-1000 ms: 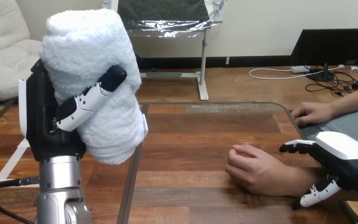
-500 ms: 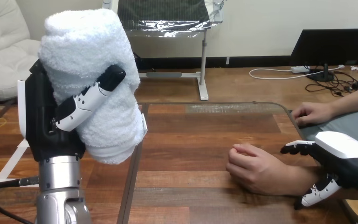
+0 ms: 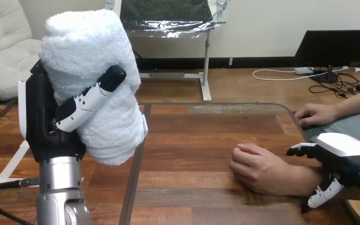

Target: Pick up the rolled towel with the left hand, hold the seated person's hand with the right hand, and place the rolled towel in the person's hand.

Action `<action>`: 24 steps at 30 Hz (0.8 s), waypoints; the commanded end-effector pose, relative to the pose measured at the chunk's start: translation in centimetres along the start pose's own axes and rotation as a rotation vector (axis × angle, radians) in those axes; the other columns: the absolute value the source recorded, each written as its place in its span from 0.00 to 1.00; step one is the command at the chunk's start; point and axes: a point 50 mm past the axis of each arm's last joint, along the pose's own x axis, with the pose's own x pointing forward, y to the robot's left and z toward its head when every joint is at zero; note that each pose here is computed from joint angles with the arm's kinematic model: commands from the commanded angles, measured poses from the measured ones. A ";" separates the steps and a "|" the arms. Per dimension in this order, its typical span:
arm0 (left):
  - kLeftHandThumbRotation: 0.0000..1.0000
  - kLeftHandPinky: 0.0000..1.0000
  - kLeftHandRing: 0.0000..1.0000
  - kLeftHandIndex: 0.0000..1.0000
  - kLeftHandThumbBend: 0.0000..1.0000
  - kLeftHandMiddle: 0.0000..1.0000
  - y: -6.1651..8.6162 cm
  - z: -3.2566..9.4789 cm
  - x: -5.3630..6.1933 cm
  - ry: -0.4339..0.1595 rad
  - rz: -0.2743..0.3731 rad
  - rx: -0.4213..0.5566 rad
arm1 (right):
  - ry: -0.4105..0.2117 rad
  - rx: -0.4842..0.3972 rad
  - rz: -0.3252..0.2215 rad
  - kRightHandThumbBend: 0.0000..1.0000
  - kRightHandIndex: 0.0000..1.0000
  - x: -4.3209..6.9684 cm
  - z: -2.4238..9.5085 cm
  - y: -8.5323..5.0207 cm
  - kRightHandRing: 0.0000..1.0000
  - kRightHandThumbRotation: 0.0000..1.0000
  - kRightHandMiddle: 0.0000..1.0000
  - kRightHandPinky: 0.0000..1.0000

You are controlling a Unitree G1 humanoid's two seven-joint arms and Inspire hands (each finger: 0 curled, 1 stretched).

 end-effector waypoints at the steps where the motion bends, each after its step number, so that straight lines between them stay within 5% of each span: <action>1: 0.00 0.17 0.24 0.36 0.45 0.31 -0.5 1.3 1.0 -0.082 -0.020 -0.013 | 0.088 -0.006 0.041 1.00 0.86 0.0 -1.4 -0.1 0.85 0.14 0.87 0.63; 24: 0.00 0.18 0.24 0.37 0.45 0.31 -0.4 1.4 1.0 -0.085 -0.019 -0.019 | 0.131 0.032 0.089 1.00 0.83 0.4 -1.9 0.7 0.85 0.14 0.85 0.63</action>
